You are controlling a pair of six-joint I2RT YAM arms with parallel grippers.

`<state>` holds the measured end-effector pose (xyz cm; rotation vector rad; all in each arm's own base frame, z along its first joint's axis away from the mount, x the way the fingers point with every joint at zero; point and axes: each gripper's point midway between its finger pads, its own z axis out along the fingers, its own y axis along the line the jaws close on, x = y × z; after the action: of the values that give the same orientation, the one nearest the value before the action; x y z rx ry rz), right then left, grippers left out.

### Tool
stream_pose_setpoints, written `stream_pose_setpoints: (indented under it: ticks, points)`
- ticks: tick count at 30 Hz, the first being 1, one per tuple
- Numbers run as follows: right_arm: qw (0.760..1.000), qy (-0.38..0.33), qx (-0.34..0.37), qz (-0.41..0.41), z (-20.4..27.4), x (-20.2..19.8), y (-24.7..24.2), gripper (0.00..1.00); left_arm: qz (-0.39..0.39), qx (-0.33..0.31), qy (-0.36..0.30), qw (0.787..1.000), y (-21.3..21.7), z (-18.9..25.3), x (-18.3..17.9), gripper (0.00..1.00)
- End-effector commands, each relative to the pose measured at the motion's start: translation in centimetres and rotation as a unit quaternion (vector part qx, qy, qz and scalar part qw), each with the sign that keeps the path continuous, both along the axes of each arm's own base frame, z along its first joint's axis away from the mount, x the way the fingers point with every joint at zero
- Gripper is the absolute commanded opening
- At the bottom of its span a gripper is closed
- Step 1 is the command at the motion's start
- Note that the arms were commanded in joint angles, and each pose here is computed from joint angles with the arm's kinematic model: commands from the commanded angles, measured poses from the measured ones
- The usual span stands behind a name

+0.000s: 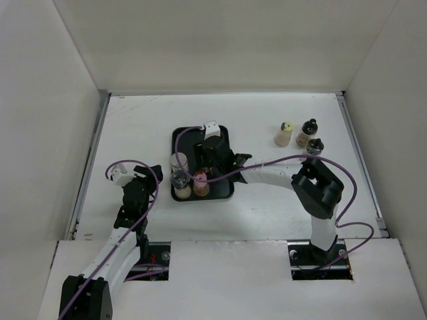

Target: Organize the condiment bottles

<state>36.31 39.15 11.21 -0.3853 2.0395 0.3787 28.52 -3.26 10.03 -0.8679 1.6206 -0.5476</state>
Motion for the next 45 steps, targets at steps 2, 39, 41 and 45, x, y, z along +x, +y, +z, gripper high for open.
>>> stream_pose_setpoints:
  ticks: [2,39,41,45]
  points:
    - [0.996,-0.015,0.084,0.009,4.4,-0.3,3.0,0.6,0.001,0.002,-0.03,1.0,0.0,1.6,0.5,0.58]
    - [0.915,-0.063,0.009,-0.398,5.6,10.6,-33.8,0.87,-0.004,0.006,-0.026,1.0,-0.2,1.4,0.5,0.58]
    - [0.915,-0.057,0.01,-0.398,5.0,11.5,-34.1,0.88,-0.002,0.006,-0.026,1.0,-0.1,1.3,0.5,0.58]
    - [0.92,-0.047,0.012,-0.39,4.3,13.3,-34.1,0.88,-0.004,0.007,-0.024,1.0,-0.2,1.3,0.5,0.58]
